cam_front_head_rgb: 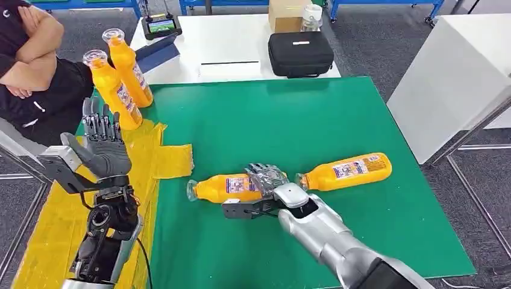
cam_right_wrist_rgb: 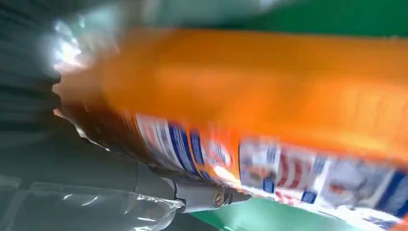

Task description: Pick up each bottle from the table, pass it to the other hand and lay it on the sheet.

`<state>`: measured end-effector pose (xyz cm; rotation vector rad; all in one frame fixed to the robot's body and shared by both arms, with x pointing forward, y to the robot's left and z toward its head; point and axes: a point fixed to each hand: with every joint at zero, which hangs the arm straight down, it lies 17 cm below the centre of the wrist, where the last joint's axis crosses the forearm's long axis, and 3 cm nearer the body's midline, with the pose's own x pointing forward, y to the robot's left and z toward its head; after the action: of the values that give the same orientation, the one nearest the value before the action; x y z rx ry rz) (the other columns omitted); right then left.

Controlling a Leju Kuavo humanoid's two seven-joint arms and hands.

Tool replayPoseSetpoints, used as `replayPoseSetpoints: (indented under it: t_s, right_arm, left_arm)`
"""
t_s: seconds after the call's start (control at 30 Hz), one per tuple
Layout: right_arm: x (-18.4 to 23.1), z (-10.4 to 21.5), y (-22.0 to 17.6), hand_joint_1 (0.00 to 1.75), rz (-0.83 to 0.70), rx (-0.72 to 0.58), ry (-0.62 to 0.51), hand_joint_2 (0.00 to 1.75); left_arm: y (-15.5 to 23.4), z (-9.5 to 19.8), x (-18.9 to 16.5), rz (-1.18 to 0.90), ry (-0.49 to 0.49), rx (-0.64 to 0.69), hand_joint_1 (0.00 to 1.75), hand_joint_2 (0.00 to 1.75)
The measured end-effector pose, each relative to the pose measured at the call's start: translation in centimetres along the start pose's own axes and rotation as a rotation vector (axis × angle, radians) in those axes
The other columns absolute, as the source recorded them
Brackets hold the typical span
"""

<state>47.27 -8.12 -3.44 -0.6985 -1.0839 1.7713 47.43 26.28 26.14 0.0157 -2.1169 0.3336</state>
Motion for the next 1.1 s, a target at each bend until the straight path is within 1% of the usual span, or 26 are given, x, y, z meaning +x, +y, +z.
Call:
replayPoseSetpoints:
  t_s: [0.13, 0.43, 0.8, 0.9, 1.0, 1.1]
  right_arm:
    - [0.1, 0.2, 1.3, 1.75, 0.013, 0.029, 0.006, 1.75]
    - [-0.4, 0.0, 1.1, 1.75, 0.03, 0.032, 0.015, 1.75]
    - [-0.6, 0.0, 1.2, 1.75, 0.028, 0.035, 0.019, 1.75]
    - [-0.8, 0.0, 0.8, 1.75, -0.029, 0.002, 0.013, 1.75]
    - [-1.4, 0.0, -0.5, 1.75, -0.167, -0.08, -0.012, 1.75]
    - [-3.1, 0.1, -1.0, 1.75, -0.245, -0.103, 0.011, 1.75]
  left_arm:
    - [-0.9, -0.6, 0.0, 0.009, -0.002, -0.017, 0.0, 0.0]
    - [-1.6, -2.1, 0.6, 0.032, -0.013, -0.022, 0.0, 0.0]
    - [-1.6, -2.2, 0.3, 0.029, -0.007, -0.023, 0.0, 0.0]
    - [-1.5, -2.2, 0.2, 0.026, -0.003, -0.017, 0.0, 0.0]
    - [-1.2, -2.0, -0.4, 0.004, 0.013, -0.006, 0.0, 0.0]
    - [-0.7, -1.7, -1.3, -0.013, 0.034, -0.001, 0.0, 0.0]
